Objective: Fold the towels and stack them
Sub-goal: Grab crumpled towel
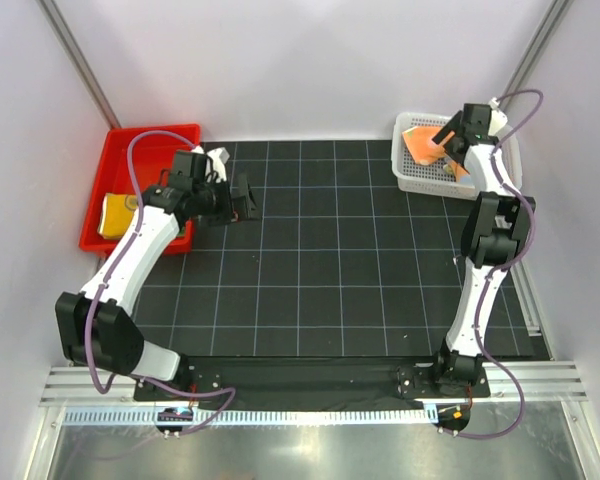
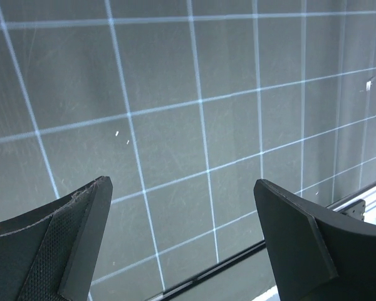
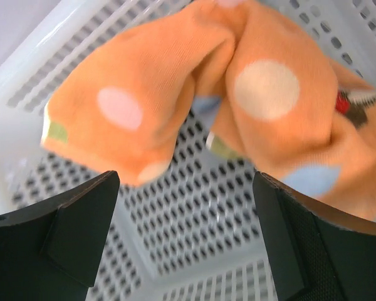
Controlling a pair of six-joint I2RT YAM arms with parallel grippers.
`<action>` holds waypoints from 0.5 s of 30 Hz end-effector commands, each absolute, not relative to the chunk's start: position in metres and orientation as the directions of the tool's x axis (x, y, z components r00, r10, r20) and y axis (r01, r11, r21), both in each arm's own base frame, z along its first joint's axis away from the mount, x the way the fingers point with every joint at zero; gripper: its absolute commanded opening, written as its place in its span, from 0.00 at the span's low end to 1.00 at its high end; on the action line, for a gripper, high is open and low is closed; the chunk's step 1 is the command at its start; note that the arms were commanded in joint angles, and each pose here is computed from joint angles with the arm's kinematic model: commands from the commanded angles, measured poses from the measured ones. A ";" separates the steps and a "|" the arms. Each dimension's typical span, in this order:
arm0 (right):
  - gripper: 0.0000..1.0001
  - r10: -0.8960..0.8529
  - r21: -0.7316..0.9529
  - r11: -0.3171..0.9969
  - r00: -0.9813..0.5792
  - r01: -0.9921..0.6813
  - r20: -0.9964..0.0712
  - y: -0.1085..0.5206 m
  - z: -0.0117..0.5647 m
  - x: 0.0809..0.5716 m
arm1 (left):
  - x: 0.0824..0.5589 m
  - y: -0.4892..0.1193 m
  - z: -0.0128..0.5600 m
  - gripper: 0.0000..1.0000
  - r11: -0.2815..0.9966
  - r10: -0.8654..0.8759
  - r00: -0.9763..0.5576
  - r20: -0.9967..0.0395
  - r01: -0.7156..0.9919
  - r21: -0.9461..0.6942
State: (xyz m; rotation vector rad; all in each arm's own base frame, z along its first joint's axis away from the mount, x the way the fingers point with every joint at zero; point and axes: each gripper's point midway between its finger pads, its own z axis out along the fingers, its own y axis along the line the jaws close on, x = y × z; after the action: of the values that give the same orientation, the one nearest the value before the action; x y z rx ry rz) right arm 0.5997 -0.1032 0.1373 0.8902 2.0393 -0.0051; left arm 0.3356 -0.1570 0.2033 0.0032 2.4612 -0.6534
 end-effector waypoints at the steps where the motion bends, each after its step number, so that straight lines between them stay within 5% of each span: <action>1: 0.95 0.678 0.536 0.680 -0.152 0.500 -0.719 -0.118 0.171 0.652 | 0.349 -0.168 0.244 0.99 0.840 -0.142 -0.726 -0.673 0.272 -0.470; 6: 0.89 0.736 0.632 0.636 -0.101 0.442 -0.670 -0.125 0.139 0.690 | 0.341 -0.178 0.235 1.00 0.804 -0.143 -0.746 -0.651 0.296 -0.516; 9: 0.68 0.733 0.660 0.647 -0.070 0.382 -0.677 -0.125 0.131 0.707 | 0.342 -0.180 0.241 1.00 0.787 -0.169 -0.696 -0.698 0.330 -0.521; 11: 0.39 0.729 0.681 0.662 -0.055 0.314 -0.683 -0.122 0.139 0.715 | 0.343 -0.178 0.252 1.00 0.787 -0.178 -0.660 -0.730 0.351 -0.508; 15: 0.09 0.683 0.662 0.720 -0.045 0.209 -0.729 -0.116 0.172 0.716 | 0.341 -0.180 0.258 1.00 0.775 -0.162 -0.644 -0.747 0.386 -0.500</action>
State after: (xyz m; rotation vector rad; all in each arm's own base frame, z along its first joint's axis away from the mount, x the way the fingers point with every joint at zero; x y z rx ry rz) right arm 0.6960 -0.1258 0.0795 0.9324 1.7933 0.3574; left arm 0.3347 -0.1708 0.2205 0.0905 2.2759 -0.7718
